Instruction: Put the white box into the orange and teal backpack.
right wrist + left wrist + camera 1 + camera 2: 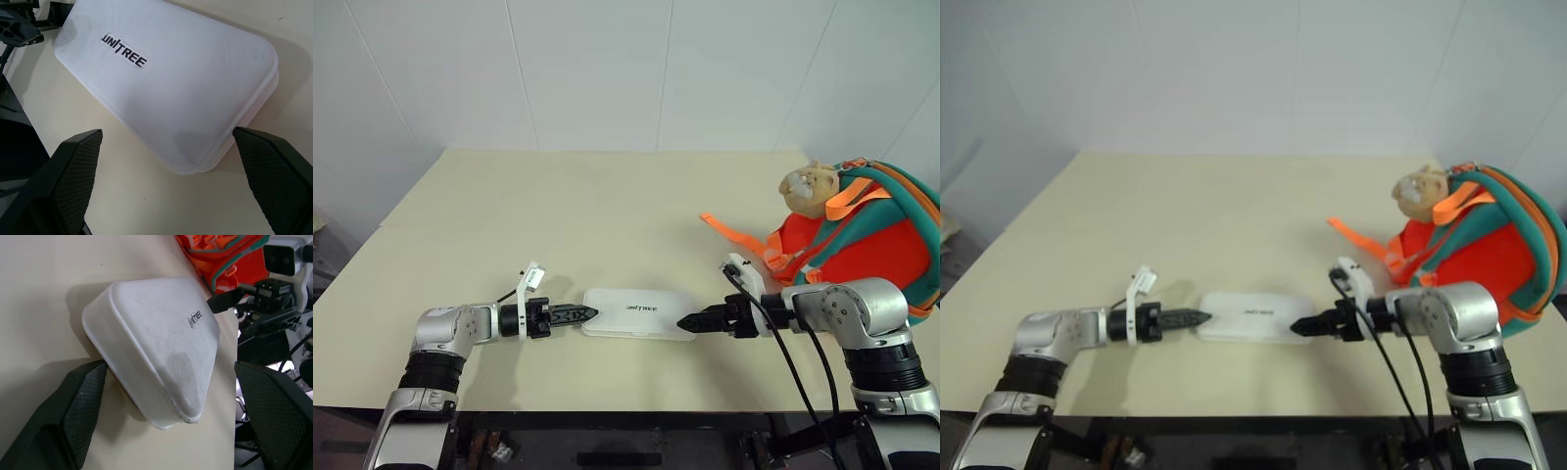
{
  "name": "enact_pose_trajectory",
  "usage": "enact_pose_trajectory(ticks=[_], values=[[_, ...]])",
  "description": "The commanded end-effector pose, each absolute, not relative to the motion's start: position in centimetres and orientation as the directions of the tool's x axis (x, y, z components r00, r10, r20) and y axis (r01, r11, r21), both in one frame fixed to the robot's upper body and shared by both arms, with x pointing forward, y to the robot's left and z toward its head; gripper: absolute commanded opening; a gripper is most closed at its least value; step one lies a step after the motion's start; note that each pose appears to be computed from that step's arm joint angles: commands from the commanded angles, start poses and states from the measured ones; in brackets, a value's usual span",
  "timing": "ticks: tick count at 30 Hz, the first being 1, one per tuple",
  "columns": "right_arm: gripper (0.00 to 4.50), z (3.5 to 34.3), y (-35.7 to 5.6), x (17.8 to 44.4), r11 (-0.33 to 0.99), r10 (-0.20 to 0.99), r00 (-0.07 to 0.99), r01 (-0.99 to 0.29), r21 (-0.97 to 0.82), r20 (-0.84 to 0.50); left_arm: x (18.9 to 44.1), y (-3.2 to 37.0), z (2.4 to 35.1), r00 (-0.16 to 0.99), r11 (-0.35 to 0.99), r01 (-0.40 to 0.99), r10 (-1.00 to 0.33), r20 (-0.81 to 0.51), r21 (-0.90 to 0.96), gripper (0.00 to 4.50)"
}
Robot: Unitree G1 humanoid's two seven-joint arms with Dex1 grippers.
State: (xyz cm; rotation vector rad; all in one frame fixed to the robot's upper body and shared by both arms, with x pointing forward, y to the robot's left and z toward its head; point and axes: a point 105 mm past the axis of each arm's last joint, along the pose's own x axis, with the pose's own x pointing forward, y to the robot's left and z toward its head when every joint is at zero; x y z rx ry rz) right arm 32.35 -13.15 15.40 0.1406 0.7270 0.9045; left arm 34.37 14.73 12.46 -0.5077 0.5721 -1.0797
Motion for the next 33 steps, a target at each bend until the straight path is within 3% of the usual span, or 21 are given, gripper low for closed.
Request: enact_pose_trajectory(ticks=[1, 12, 22, 25, 33], values=[[4.5, 16.1, -12.5, 32.6, 0.601, 0.781, 0.404, -0.694, 0.396, -0.476, 34.6, 14.1, 11.5, 0.354, 0.376, 0.617, -0.917, -0.182, -0.692, 4.45], [4.5, 15.3, -12.0, 33.0, 0.571, 0.795, 0.389, -0.739, 0.357, -0.465, 35.1, 12.4, 11.5, 0.335, 0.286, 0.561, -0.936, -0.103, -0.776, 4.45], [4.5, 14.5, -12.2, 32.5, 0.558, 0.797, 0.374, -0.756, 0.341, -0.474, 36.0, 13.0, 13.3, 0.39, 0.2, 0.514, -0.921, 0.019, -0.834, 4.45], [4.5, 14.3, -12.4, 32.4, 0.559, 0.795, 0.375, -0.759, 0.335, -0.477, 36.1, 13.2, 13.9, 0.4, 0.172, 0.501, -0.915, 0.051, -0.848, 3.85], [4.5, 14.0, -12.5, 32.0, 0.553, 0.799, 0.372, -0.764, 0.333, -0.473, 35.2, 13.4, 13.7, 0.375, 0.176, 0.472, -0.927, 0.016, -0.864, 1.38]])
